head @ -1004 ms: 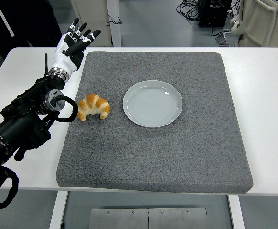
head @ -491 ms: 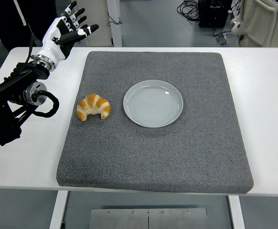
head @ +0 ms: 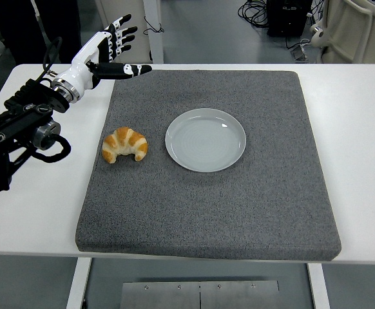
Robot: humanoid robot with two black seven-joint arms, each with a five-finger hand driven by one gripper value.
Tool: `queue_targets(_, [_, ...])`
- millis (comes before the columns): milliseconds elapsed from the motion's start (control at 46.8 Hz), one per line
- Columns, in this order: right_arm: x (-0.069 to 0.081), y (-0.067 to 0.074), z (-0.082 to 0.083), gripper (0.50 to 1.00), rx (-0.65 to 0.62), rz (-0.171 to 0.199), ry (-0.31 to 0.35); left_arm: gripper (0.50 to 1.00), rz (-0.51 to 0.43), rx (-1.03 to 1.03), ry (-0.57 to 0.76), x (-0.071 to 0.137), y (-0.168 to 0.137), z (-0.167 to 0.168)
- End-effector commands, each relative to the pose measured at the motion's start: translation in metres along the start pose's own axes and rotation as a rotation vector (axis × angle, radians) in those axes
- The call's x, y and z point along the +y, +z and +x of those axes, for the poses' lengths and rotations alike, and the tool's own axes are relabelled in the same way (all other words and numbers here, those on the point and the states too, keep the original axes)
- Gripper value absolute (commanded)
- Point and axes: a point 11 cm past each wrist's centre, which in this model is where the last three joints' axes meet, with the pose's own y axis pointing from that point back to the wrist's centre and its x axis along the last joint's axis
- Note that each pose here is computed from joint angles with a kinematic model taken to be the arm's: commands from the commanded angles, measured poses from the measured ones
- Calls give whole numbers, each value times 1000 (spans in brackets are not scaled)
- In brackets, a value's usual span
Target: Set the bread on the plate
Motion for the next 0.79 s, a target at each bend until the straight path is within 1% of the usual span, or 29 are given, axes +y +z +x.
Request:
queue_targets(0, [0, 0, 0, 1000, 0, 0, 0, 971, 5, -82, -61, 9, 3, -5])
queue_targets(150, [0, 0, 0, 1000, 0, 0, 0, 971, 7, -259, -172, 26, 3, -15])
queue_targets(235, [0, 0, 1, 1000, 1, 0, 1, 971, 13, -327, -196, 31, 0, -15])
queue_targets(470, [0, 0, 0, 1000, 0, 0, 0, 971, 87, -387, -253, 45, -27, -21])
queue_targets(620, [0, 0, 1, 1000, 1, 0, 1, 972, 85, -447, -267, 47, -28, -20])
queue_targets(769, [0, 0, 0, 1000, 1, 0, -1, 972, 84, -452, -270, 48, -28, -19])
